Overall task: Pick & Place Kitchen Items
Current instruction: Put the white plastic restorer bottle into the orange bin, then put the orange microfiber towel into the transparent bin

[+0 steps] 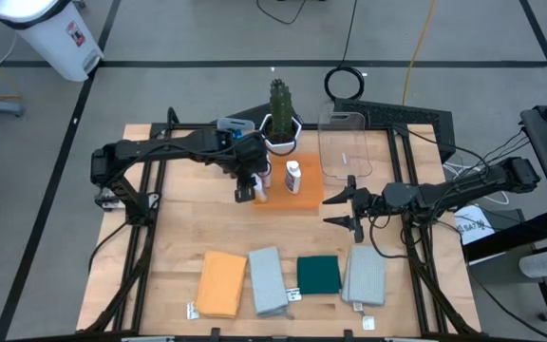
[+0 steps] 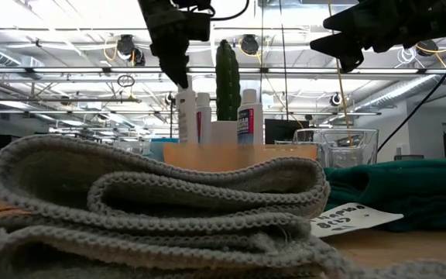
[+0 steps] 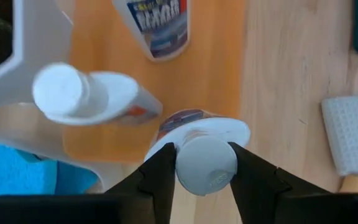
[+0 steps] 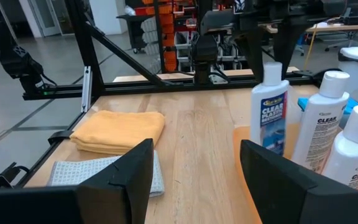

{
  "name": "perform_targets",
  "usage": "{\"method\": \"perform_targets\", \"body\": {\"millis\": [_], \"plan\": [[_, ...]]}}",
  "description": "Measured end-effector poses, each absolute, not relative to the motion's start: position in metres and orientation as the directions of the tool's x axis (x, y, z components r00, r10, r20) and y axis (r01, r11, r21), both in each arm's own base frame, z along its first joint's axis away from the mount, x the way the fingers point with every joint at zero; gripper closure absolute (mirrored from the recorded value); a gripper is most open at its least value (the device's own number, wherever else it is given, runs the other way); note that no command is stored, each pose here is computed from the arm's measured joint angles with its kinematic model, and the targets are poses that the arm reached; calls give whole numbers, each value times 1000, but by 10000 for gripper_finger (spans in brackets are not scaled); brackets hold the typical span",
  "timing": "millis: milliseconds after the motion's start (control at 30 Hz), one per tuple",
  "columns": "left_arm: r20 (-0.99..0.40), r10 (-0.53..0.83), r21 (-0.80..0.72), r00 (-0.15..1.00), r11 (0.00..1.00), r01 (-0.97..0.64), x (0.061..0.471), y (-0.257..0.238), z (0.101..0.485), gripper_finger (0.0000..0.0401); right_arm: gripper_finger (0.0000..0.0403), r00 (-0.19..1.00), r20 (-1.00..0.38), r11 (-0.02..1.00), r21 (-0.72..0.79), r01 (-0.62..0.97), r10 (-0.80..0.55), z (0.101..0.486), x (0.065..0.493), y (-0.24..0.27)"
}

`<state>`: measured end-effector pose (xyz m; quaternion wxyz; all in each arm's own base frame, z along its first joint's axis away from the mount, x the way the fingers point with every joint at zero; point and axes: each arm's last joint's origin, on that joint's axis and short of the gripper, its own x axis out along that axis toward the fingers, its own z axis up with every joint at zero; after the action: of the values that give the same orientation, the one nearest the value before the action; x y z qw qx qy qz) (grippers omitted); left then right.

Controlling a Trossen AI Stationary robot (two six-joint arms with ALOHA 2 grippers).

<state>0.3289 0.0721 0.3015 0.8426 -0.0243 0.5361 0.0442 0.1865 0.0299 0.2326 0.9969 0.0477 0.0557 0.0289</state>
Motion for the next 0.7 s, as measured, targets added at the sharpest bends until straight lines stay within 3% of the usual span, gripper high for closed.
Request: {"method": "perform_targets", "body": {"millis": [267,700], "plan": [[-903,50,7,427,995,-102,328,72,303,206,193,992,-108,994,98,-52,63,233,186,30],[-902,52,8,428,994,-104,326,72,305,199,193,992,-108,994,98,-53,63,233,186,30]]}}
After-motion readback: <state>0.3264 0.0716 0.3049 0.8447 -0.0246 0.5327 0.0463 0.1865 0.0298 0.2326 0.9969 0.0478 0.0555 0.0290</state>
